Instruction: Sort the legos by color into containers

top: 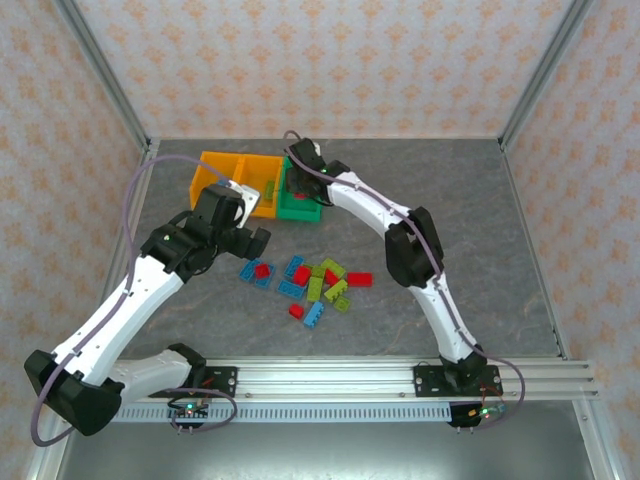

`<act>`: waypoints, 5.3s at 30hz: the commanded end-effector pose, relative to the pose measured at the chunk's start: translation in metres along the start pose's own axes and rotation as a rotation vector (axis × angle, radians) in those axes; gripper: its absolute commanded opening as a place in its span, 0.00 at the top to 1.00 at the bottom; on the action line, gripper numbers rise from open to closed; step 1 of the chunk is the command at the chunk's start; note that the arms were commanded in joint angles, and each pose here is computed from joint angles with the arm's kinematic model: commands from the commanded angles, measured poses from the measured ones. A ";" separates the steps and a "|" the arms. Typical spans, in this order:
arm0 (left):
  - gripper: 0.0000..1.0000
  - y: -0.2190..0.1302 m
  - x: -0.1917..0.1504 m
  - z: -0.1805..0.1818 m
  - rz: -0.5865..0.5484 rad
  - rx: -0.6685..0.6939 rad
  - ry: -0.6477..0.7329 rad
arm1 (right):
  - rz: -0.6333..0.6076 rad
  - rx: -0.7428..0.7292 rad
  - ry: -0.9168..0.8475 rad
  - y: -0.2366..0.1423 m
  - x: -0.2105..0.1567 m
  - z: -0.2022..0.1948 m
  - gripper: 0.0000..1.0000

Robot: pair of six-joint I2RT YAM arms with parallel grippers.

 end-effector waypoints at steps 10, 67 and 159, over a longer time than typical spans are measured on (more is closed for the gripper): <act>0.03 0.001 -0.008 -0.003 0.050 -0.019 -0.243 | 0.055 0.083 -0.013 -0.136 0.005 -0.009 0.42; 0.15 0.174 -0.086 0.082 0.376 0.142 -0.714 | 0.038 0.059 0.120 -0.264 -0.081 -0.105 0.33; 0.06 -0.029 -0.078 0.040 -0.042 0.039 -0.565 | 0.392 0.298 -0.718 -0.077 -0.213 0.057 0.45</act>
Point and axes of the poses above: each hand's point on the last joint's axis, 136 mm out from that joint toward the fingers, its own y axis out along the fingers, its own z axis along the line the jaws close on, x = y × z, the point moved 3 cm from there along -y, back along the fingers, and after that the axes turned 6 degrees about y, right-handed, at the moved point
